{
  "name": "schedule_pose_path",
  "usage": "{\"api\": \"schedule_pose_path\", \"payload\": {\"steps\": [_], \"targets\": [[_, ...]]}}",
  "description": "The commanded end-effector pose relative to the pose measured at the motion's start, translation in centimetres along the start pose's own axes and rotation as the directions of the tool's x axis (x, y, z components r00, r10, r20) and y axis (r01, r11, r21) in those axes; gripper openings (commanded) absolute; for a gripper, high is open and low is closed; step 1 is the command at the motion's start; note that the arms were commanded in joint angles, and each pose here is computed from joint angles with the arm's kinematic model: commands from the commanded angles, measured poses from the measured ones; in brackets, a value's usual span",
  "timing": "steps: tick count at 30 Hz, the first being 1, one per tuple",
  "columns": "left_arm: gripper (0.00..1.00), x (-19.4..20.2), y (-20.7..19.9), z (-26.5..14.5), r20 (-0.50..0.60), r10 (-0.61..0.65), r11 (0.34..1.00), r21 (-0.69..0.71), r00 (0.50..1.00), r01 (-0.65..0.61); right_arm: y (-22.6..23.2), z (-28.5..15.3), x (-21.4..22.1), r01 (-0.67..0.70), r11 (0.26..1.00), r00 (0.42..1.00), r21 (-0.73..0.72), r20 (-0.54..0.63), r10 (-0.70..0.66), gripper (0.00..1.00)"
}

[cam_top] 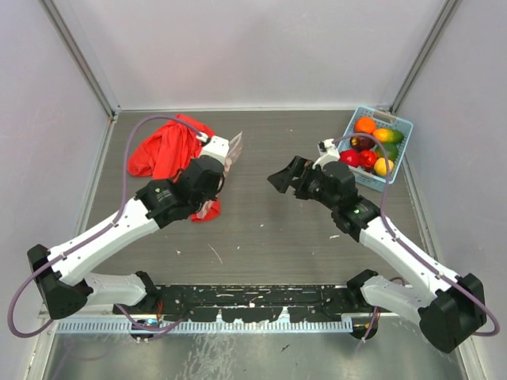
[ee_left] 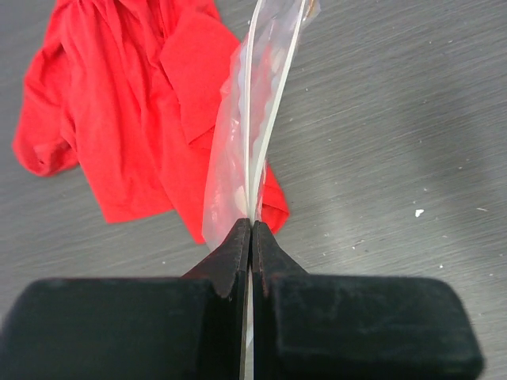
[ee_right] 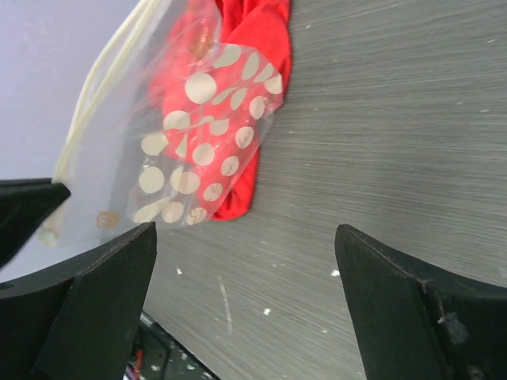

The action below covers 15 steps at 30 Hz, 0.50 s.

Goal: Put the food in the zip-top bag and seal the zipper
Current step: Pick up the zipper food storage bag at the center of the board, then open the zipper of the food storage bag.

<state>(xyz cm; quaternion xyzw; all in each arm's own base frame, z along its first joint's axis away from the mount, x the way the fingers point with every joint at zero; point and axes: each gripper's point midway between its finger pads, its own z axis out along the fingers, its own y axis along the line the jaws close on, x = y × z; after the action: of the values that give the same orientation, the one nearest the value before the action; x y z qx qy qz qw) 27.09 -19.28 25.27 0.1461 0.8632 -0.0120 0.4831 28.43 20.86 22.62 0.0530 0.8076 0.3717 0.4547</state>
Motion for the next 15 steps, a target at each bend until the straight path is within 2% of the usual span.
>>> {"api": "schedule_pose_path", "payload": {"steps": [1, 7, 11, 15], "targets": [[0.00, -2.6, 0.7, -1.1, 0.080, 0.126, 0.987, -0.116, 0.989, -0.116, 4.6, 1.1, -3.4, -0.133, 0.987, 0.982, -0.088, 0.126, 0.144, 0.97], [0.00, -1.4, -1.7, -0.4, 0.056, 0.212, 0.972, -0.116, 0.976, -0.205, 6.2, 2.8, -3.1, -0.232, 0.963, 0.960, -0.139, 0.128, 0.250, 0.96], [0.00, -0.8, -3.0, -0.5, 0.053, 0.223, 0.972, -0.093, 0.974, -0.217, 6.1, 3.5, -3.2, -0.311, 0.936, 0.930, -0.165, 0.147, 0.335, 0.95], [0.00, -0.2, -4.8, -0.7, 0.056, 0.226, 0.974, -0.047, 0.973, -0.223, 6.1, 4.4, -2.9, -0.343, 0.926, 0.923, -0.159, 0.127, 0.364, 0.94]]}}
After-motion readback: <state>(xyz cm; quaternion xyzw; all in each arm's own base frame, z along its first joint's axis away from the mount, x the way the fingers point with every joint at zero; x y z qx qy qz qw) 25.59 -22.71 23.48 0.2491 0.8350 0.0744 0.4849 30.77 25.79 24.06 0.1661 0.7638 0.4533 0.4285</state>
